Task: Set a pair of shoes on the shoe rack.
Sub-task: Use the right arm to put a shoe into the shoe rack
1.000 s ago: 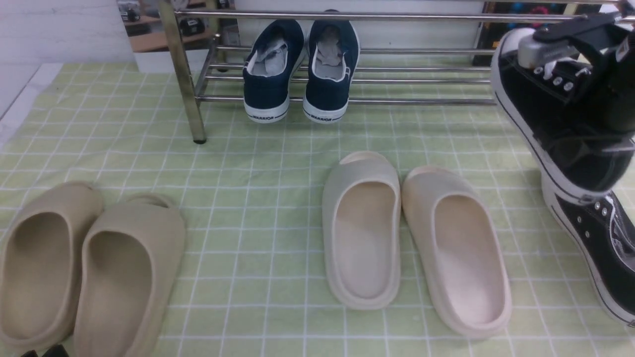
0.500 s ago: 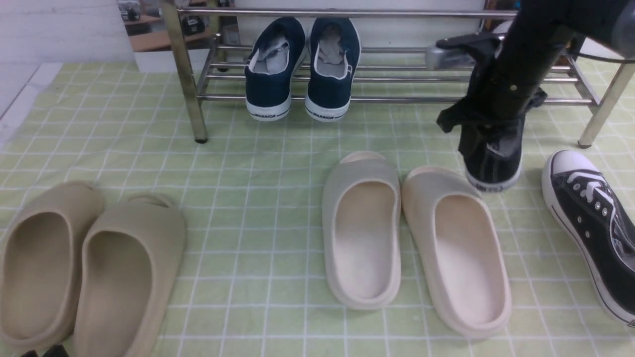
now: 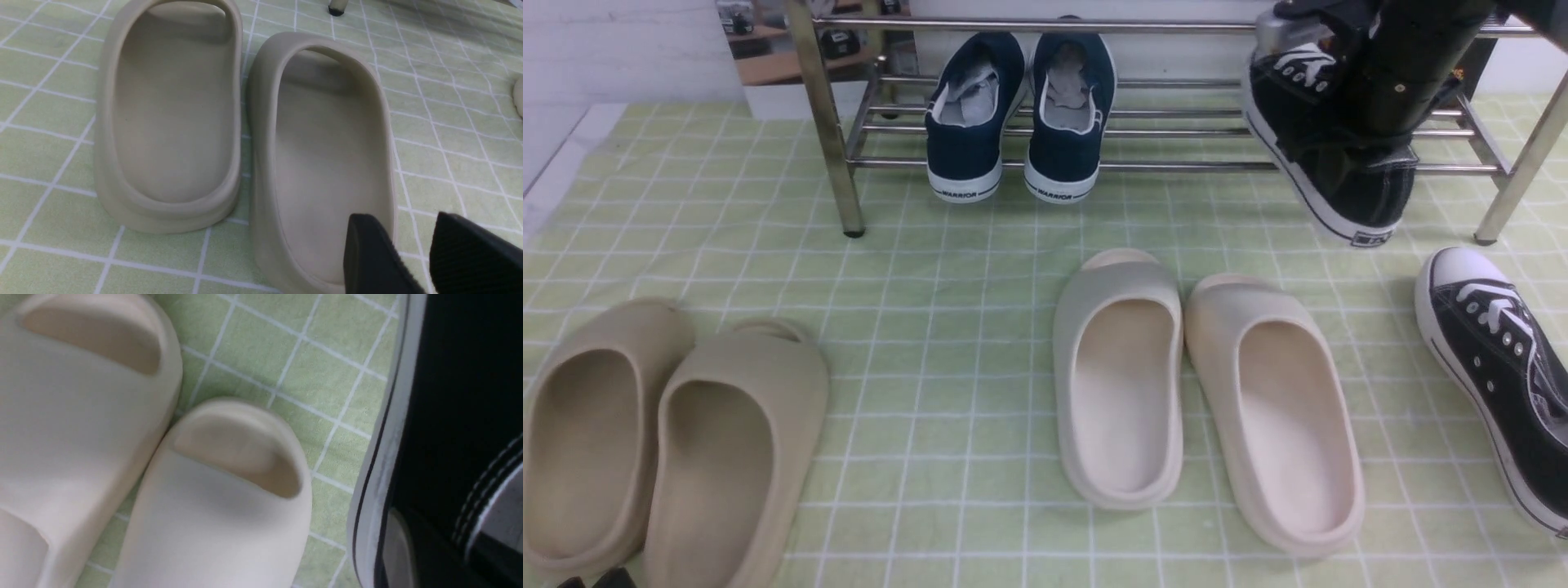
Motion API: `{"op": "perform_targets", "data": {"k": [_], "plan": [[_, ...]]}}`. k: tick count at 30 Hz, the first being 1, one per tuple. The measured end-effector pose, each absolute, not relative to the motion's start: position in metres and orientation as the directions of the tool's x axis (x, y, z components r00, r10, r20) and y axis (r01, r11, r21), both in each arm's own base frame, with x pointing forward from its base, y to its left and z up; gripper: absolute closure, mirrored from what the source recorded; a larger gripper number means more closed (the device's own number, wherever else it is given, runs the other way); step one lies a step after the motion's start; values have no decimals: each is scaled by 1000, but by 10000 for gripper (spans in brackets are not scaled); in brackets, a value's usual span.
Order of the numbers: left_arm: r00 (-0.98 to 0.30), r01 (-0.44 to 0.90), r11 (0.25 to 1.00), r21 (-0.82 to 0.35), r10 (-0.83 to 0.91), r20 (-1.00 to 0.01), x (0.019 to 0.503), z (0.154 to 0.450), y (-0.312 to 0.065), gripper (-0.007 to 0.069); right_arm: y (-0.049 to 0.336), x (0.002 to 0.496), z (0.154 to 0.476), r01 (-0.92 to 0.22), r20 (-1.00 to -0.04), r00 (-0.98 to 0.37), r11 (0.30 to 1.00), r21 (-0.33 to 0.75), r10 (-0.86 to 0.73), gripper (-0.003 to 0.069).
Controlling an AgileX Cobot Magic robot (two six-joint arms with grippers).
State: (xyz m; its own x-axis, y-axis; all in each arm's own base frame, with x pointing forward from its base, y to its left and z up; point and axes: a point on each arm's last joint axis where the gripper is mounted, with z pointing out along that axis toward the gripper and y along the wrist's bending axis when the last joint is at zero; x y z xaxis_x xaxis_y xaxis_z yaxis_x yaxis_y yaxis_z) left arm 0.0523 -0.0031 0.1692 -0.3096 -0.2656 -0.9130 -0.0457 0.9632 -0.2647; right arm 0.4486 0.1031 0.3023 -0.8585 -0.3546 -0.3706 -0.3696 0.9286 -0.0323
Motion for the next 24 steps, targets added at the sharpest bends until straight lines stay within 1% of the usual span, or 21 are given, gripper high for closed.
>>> {"op": "perform_targets", "data": {"k": [4, 8, 11, 14, 19, 24], "plan": [[-310, -46, 963, -265, -266, -913, 52, 169, -3, 386, 103, 451, 303, -362, -391, -852, 931, -39, -348, 639], [-310, -46, 963, -265, -266, -913, 52, 169, -3, 386, 104, 456, 306, -359, -449, -826, 932, -49, -342, 639], [-310, -46, 963, -265, -266, -913, 52, 169, -3, 386, 105, 460, 308, -382, -491, -790, 921, -73, -367, 639], [-310, -46, 963, -265, -266, -913, 52, 169, -3, 386, 105, 461, 308, -392, -497, -781, 917, -80, -377, 639], [-310, -46, 963, -265, -266, -913, 52, 169, -3, 386, 107, 468, 304, -387, -537, -758, 918, -89, -372, 636], [-310, -46, 963, -265, -266, -913, 52, 169, -3, 386, 108, 475, 289, -402, -522, -759, 910, -96, -390, 625]]}}
